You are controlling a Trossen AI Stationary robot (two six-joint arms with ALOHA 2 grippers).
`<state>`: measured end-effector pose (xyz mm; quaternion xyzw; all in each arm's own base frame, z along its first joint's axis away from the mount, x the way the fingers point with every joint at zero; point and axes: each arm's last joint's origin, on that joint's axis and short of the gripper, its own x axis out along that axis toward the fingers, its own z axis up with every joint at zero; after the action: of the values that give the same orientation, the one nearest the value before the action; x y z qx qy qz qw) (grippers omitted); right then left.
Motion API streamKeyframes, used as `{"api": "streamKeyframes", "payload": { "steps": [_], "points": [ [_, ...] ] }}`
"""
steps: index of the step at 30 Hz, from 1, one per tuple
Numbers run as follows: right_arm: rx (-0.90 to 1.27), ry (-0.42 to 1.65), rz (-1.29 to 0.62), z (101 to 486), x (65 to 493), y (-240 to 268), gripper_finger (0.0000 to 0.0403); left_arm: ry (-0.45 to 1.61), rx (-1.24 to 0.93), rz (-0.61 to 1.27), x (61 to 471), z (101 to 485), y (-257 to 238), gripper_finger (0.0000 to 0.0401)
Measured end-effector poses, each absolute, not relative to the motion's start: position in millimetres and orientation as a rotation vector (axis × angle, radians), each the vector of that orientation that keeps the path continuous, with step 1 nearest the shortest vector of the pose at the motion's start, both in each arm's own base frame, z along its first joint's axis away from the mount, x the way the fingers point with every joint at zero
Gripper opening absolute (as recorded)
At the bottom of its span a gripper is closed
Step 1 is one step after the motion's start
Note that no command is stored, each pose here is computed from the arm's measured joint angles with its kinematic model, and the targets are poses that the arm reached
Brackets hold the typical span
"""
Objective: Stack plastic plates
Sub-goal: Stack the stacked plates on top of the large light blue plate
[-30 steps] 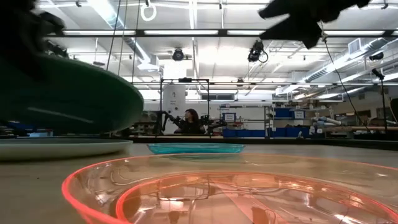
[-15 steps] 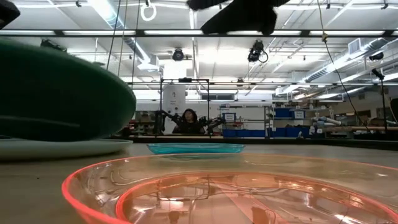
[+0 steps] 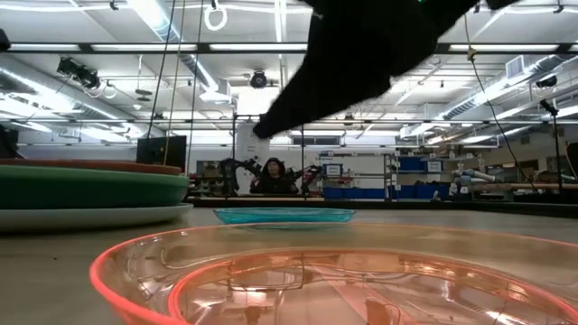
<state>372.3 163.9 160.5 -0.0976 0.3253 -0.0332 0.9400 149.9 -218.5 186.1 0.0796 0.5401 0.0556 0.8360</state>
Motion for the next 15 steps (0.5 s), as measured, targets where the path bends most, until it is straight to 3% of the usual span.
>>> {"api": "streamKeyframes", "payload": {
  "steps": [9, 15],
  "points": [
    [-0.203, 0.761, -0.084, 146, 376, 147, 0.0222, 1.102, 0.088, 0.05, 144, 225, -243, 0.0189],
    [-0.165, 0.879, -0.166, 138, 371, 132, 0.0217, 0.814, 0.069, 0.033, 127, 284, -250, 0.0166]
  ]
}}
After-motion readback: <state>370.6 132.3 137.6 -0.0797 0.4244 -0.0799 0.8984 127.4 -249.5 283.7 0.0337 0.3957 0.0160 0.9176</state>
